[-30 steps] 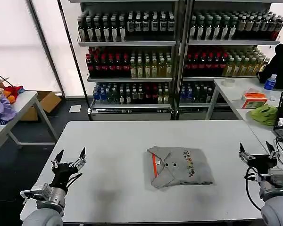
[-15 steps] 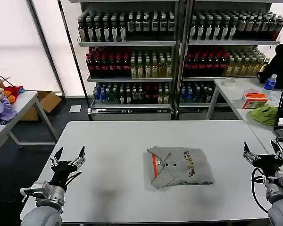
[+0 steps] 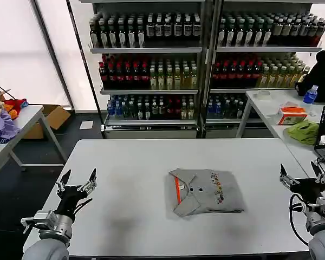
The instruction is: Fold and organize the clothes.
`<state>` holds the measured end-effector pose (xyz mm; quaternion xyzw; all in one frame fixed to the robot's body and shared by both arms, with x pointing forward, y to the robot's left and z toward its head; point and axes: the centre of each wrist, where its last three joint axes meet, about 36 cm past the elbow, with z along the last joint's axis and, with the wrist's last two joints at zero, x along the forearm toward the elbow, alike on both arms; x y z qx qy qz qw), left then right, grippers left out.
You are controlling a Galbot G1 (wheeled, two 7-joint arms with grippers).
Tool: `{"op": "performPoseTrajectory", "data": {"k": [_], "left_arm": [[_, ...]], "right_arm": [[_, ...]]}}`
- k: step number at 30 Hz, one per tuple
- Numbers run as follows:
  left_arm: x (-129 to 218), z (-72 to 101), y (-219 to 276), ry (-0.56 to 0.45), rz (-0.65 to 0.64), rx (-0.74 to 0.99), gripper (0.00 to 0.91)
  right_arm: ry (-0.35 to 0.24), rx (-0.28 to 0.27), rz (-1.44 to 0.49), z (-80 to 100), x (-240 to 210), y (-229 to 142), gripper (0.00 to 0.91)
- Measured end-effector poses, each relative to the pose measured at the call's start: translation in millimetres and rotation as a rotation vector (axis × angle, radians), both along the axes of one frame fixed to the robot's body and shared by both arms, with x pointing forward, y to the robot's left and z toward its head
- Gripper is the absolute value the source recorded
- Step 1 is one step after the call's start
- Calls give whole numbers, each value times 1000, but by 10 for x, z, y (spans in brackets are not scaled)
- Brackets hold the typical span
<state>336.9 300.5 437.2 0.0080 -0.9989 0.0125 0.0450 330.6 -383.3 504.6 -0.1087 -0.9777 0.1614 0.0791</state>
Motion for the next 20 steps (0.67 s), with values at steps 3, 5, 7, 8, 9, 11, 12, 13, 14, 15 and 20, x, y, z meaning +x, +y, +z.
{"op": "performPoseTrajectory", "data": {"k": [3,5,7,8,9,11,12,13,14,15,20], "left_arm": [[-24,25,0,-2,-2,15,907],[-41,47,6,0,0,22,907],[-59,67,7,3,-2,30,907],[-70,76,3,5,-4,34,907],[-80,86,-4,6,-8,37,907],[-96,91,-18,12,-14,42,907],[-103,83,-29,17,-18,42,907],[-108,77,-36,19,-21,44,907],[-115,71,-45,21,-25,47,907],[-125,69,-55,24,-28,48,907],[-186,73,-99,32,-55,51,907]], "right_arm": [[-6,6,1,22,10,10,907],[-7,15,6,25,7,34,907],[-5,22,11,21,0,59,907],[-4,25,12,20,-3,72,907],[-4,27,12,23,-5,82,907],[-8,31,10,46,-6,95,907],[-12,32,9,61,-8,100,907],[-15,31,8,73,-8,104,907],[-18,28,8,85,-7,108,907],[-18,28,8,91,-6,109,907],[-12,44,25,119,11,148,907]]}}
